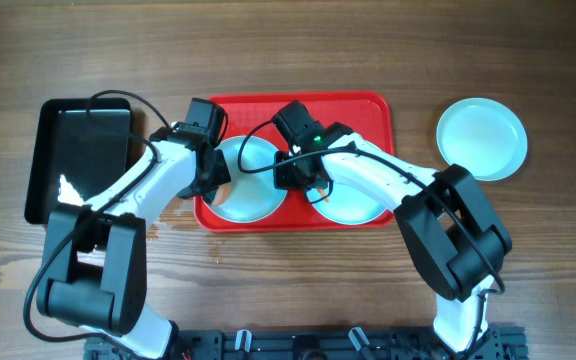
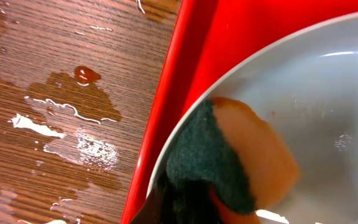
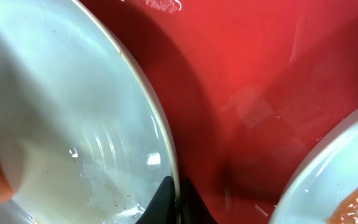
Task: Clean dirty plates on tray and stack at the side
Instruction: 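Wipe the sponge around the plate's rim while the right gripper holds it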
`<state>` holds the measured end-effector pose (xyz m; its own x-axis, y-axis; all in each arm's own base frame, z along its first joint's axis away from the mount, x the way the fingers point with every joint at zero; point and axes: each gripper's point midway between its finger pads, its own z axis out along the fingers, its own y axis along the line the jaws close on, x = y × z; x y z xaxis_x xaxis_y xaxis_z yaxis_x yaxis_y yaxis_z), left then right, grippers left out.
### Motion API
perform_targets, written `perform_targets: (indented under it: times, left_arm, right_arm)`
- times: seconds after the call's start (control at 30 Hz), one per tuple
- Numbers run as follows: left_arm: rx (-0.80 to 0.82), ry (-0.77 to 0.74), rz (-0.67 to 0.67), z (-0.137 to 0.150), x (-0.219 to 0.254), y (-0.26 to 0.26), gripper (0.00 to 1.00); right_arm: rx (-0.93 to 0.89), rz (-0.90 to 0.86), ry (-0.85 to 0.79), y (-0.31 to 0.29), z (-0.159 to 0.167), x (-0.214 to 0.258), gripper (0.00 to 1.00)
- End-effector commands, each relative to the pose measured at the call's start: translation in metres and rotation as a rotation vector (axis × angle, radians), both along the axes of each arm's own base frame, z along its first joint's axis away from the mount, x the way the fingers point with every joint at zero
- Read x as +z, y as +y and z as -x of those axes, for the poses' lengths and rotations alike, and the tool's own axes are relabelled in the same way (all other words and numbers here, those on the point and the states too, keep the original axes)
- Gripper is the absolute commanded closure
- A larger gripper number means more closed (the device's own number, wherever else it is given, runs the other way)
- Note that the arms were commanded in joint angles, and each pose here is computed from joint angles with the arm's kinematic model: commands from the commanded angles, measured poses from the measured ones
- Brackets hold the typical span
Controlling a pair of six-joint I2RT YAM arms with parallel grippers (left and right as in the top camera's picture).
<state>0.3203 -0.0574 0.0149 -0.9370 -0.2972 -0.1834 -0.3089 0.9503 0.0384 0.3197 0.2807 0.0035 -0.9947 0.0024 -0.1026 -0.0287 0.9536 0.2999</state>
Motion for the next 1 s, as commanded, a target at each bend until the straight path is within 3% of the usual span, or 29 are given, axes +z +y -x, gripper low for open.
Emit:
perform_targets:
  times: [0.0,0.33,0.83,0.97]
  left_arm:
    - [0.009,-0.088,-0.034,-0.012,0.026,0.007,0.96]
    - [-0.142,-0.082,0.31,-0.005,0.035,-0.081,0.96]
    - [-0.136,-0.052,0.308,-0.014,-0.006,-0.101,0.96]
    - [-0.092,-0.032,0.139,-0.011,-0.018,-0.068,0.96]
  right_arm:
    - [-0.015,0.065,-0.004,-0.013,-0.001,-0.011,0.96]
    - [-0.016,0.062,-0.003,-0.013,-0.001,-0.011,0.96]
    - [-0.016,0.063,0.001,-0.013,0.0,-0.011,0.96]
    - [-0.015,0.066,0.004,-0.014,0.001,-0.011,0.96]
